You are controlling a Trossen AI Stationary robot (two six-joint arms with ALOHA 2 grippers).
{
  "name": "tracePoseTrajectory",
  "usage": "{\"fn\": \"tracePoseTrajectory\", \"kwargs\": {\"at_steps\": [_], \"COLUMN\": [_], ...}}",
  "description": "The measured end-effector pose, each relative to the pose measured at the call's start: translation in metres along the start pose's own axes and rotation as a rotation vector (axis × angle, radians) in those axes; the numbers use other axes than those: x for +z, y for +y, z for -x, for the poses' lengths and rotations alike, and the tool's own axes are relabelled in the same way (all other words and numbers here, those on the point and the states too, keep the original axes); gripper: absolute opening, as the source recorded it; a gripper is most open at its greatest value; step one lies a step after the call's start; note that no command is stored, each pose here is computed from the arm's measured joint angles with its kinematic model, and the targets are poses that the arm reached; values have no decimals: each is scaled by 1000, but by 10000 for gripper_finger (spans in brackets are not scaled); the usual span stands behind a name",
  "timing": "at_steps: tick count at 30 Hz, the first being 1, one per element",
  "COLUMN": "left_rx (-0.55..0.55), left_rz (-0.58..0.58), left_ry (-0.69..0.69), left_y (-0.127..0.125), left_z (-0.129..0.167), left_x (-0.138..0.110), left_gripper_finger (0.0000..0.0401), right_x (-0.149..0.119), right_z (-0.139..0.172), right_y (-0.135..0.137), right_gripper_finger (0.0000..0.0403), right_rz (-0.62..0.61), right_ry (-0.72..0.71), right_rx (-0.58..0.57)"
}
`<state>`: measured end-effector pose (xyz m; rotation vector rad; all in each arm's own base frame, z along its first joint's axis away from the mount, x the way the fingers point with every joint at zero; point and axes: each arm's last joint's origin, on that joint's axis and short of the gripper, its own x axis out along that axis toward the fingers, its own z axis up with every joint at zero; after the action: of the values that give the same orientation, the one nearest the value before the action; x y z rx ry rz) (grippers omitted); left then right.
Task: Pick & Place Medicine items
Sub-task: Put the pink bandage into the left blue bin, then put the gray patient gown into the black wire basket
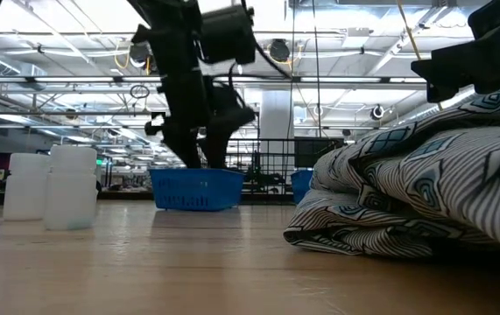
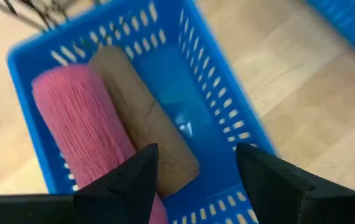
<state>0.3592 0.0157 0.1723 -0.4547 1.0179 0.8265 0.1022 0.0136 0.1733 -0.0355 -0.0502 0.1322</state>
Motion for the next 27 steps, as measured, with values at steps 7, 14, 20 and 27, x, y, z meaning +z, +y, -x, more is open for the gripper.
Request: {"fn": "tracePoseTrajectory", "kwargs": {"at_steps": [7,14,20,27], "left_rx": [26,-52,-131,-241], "left_rz": [41,51,35,-15], "left_ry": [20,-33,-83,-163], "left_y": [-1,-2,-1,7], "left_z": [-12,3,21,67], "left_x": [-3,6,15,22], "left_gripper_finger": [223,223,223,223], "right_x": [0,0,0,0], "right_z": [0,0,0,0], "right_y": [0,0,0,0], "right_gripper_finger": [139,139,139,139], "right_rz": [0,0,0,0], "right_ry": [0,0,2,2], "right_rx": [0,0,0,0]}}
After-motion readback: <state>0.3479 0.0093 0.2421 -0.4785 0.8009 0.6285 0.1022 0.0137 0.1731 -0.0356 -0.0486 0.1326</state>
